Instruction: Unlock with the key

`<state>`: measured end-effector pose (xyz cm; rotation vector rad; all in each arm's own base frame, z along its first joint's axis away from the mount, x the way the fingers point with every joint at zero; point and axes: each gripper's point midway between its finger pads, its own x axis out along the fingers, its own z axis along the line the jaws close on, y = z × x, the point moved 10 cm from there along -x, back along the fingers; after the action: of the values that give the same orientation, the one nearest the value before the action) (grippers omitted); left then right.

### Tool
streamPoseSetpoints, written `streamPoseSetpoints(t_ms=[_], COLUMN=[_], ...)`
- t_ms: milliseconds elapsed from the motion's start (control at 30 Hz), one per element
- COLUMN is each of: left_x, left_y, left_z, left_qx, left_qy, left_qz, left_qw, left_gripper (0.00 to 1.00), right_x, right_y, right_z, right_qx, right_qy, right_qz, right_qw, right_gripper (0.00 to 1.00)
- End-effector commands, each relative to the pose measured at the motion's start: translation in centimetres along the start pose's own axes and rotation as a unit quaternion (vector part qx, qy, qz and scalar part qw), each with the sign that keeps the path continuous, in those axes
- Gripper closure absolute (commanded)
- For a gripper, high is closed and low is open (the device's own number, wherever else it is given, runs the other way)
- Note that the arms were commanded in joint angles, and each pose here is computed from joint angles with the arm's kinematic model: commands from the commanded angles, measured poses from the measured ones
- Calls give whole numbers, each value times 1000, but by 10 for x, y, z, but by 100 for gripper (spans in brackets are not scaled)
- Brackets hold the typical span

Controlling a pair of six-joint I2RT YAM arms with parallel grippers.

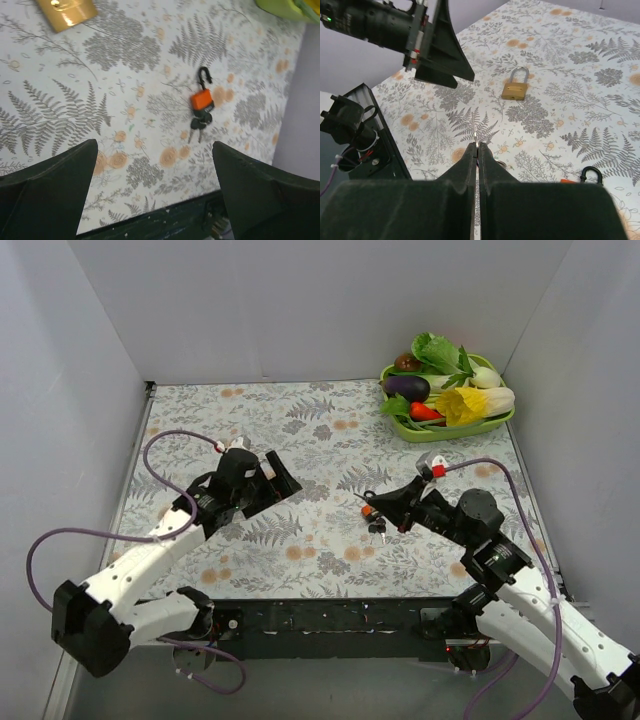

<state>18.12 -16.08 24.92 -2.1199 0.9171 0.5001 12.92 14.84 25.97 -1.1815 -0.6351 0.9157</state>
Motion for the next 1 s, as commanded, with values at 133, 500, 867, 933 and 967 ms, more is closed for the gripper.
streamPoseSetpoints(t_ms=[133,500,867,933,967], left_x=[88,154,201,204,205], left_y=[-42,-60,-63,-66,-67], left_z=[27,45,50,49,49], left_qx=[-94,-117,-112,-100,-97], left_qy=[-216,-357,-380,-390,-392], left_qz=[6,-25,-3,0,0], left_qw=[972,927,918,915,915], left_gripper=[2,2,10,11,11], right_x=[-16,-37,-43,-43,-44], right_y=[-7,-8,-4,-3,-3], right_z=[1,6,10,9,10], right_qx=[-13,-37,-34,-33,-33], right_qy=[38,53,38,40,39], right_qz=[-51,-70,-77,-77,-77], right_qw=[998,995,996,996,996], right_gripper=[99,99,99,99,99])
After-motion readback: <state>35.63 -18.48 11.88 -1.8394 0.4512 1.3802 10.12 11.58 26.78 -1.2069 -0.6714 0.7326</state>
